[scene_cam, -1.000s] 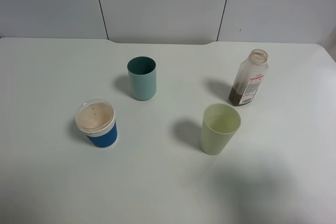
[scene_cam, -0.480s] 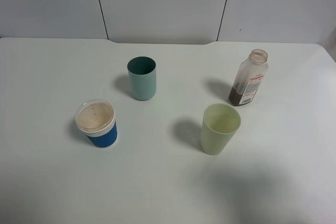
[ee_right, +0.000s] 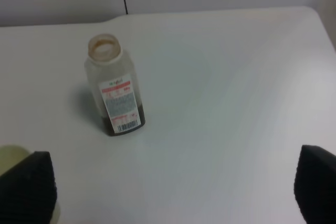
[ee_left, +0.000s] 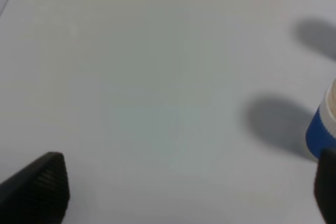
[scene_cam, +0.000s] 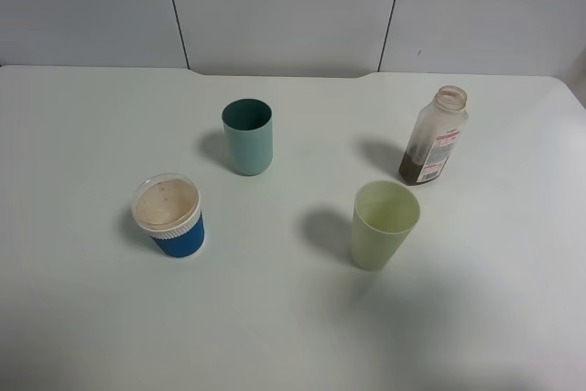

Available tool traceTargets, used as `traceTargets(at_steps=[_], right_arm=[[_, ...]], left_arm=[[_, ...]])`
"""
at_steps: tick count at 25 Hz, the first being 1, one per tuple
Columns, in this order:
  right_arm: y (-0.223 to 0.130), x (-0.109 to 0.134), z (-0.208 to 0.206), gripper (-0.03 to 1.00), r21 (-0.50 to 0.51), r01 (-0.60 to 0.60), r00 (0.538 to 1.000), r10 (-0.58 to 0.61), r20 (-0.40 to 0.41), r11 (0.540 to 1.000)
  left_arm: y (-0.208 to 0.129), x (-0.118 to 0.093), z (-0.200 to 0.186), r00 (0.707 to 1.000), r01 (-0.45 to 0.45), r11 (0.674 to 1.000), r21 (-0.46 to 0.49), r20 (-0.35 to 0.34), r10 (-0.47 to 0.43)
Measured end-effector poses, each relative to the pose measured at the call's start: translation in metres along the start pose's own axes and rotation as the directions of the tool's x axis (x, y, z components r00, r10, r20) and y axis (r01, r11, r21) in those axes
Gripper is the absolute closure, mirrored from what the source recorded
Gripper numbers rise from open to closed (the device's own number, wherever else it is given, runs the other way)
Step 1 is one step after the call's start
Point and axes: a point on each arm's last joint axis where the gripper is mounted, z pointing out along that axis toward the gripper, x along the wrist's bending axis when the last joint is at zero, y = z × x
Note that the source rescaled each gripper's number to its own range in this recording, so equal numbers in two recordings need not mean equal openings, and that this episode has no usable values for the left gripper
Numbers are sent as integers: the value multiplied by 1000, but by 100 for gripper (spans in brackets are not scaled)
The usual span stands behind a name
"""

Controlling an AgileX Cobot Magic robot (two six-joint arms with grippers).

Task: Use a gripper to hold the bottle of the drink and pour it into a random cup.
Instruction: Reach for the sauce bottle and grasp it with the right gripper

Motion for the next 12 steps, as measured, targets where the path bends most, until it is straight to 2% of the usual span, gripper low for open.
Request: traceTargets(at_steps=[7, 12], right_arm=[[55, 0, 31, 12, 107, 83, 997, -82, -11, 991], [76, -1, 62, 12, 195, 90, 996, -87, -22, 977]], left_arm=[[0, 0, 0, 1000, 0, 1000, 0, 0, 0], [0, 0, 0, 1000, 0, 1000, 0, 0, 0]])
